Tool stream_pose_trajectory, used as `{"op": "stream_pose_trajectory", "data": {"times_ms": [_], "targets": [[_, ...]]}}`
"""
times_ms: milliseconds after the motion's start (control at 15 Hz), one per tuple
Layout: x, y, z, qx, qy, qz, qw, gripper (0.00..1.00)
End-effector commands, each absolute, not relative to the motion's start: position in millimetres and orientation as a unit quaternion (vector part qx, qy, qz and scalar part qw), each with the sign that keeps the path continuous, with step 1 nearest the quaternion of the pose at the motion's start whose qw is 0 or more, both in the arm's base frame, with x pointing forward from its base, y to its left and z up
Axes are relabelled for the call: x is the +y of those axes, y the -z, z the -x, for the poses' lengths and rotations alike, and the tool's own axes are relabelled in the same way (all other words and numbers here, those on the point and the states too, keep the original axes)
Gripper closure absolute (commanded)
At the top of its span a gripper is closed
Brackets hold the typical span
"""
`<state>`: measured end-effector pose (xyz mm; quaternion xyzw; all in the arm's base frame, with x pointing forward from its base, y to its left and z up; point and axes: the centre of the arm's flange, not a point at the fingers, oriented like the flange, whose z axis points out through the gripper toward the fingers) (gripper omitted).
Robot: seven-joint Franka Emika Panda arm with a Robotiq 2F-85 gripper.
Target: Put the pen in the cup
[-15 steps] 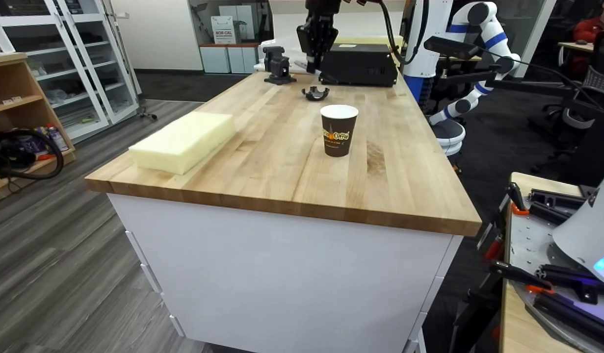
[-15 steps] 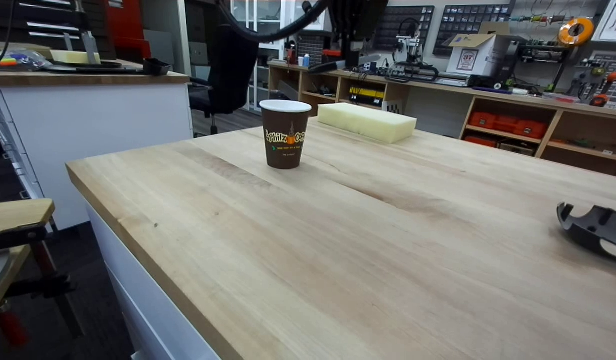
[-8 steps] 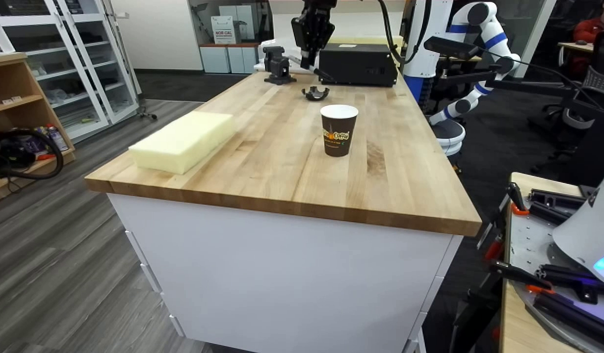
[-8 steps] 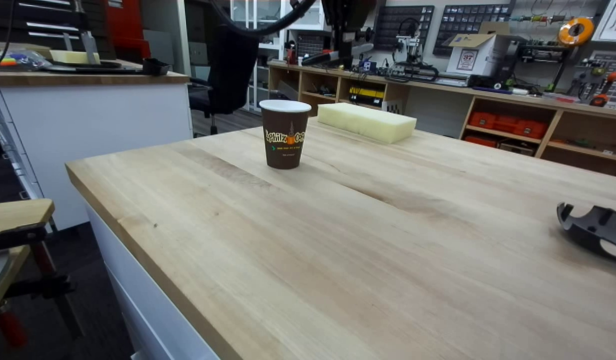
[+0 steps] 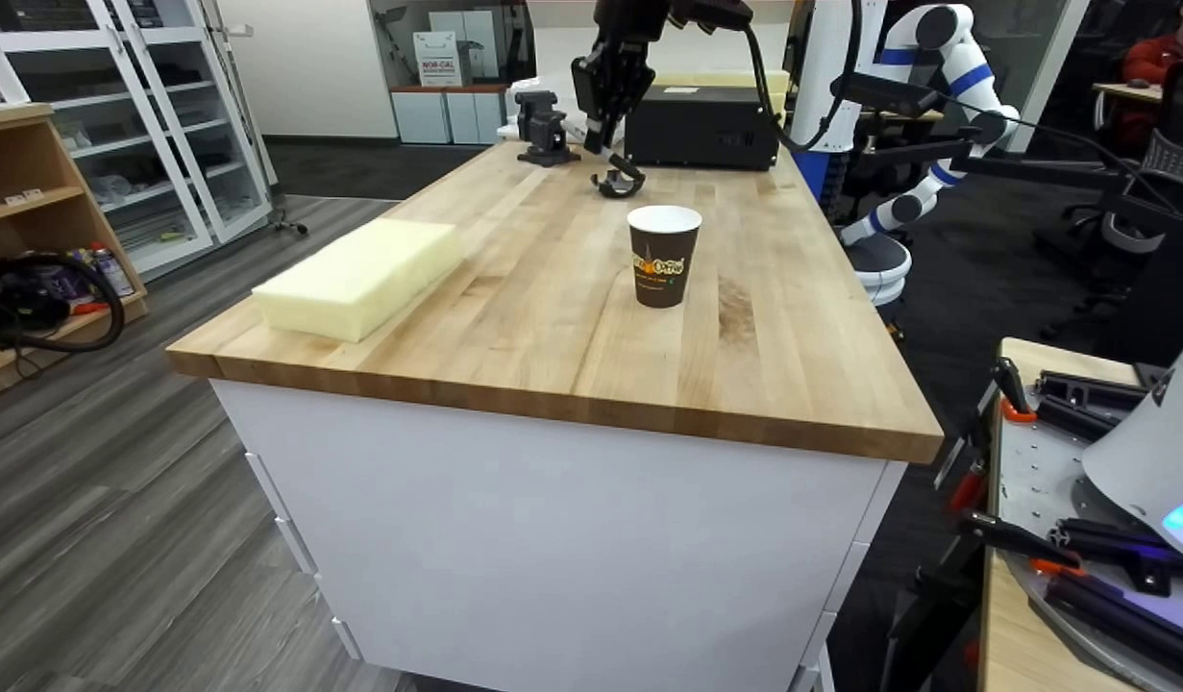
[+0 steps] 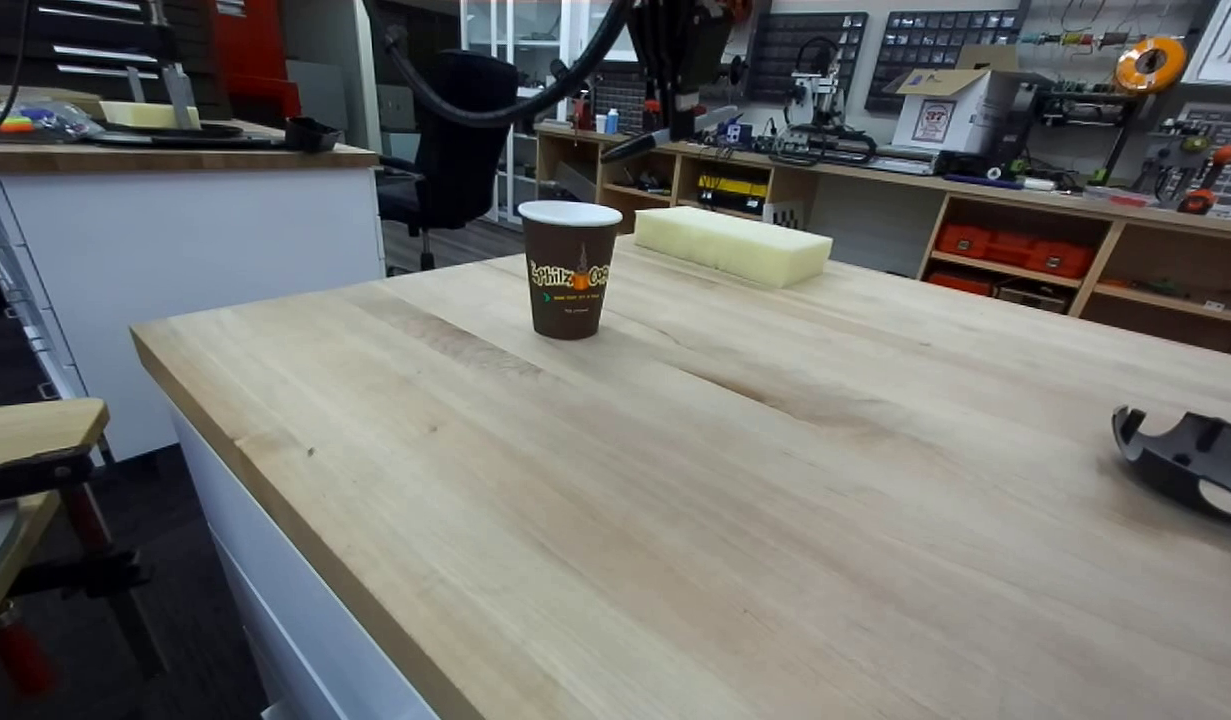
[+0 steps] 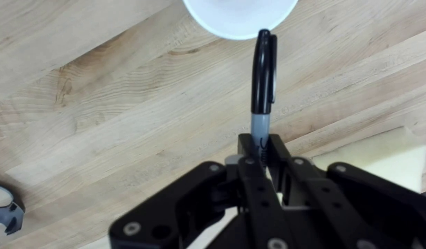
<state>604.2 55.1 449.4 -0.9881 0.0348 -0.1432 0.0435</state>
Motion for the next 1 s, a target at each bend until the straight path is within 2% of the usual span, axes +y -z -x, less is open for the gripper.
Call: {"op": "stream_pose_trajectory", "data": {"times_ms": [0,933], "targets": [[65,-456,-573,0.047,0.145,0.987,0.042,0.91],[63,-444,-549,0.044,0.207,0.977,0.018,0.91]]}}
